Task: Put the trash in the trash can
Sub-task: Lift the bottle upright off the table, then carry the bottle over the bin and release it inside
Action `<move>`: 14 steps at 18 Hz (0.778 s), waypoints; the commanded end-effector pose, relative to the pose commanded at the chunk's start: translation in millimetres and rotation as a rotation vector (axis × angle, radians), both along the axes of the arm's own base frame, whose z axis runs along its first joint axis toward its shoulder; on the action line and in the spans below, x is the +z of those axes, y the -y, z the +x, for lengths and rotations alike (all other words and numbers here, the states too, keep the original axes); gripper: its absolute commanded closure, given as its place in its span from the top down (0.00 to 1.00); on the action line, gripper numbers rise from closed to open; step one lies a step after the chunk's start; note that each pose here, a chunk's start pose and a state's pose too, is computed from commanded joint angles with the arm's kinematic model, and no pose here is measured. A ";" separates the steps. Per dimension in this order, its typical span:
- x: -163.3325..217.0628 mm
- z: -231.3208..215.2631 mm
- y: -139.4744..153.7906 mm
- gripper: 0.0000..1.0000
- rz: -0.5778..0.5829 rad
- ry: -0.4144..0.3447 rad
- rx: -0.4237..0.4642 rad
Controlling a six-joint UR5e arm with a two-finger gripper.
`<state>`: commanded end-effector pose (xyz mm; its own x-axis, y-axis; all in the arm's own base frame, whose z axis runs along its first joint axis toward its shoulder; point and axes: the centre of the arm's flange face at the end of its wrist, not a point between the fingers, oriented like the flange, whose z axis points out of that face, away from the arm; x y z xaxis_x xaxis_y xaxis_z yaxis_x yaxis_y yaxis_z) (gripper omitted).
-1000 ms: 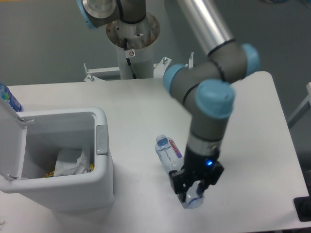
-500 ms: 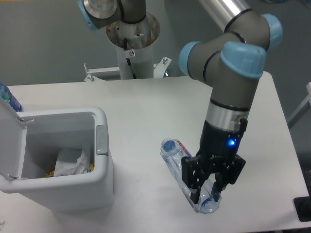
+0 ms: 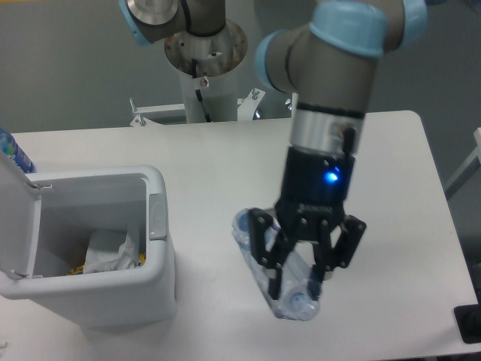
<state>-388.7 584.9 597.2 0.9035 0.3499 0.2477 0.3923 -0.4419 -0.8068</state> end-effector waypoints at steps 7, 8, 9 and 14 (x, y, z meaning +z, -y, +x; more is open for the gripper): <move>45.3 69.9 -13.6 0.54 0.051 -0.055 -0.088; 44.8 88.4 -20.0 0.54 0.050 -0.051 -0.115; 39.4 104.0 -27.7 0.54 0.042 -0.042 -0.139; 9.7 154.4 -52.6 0.54 0.001 -0.009 -0.226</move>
<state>-234.3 637.4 606.8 0.9611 0.1378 0.2396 0.2761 -0.5173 -0.8100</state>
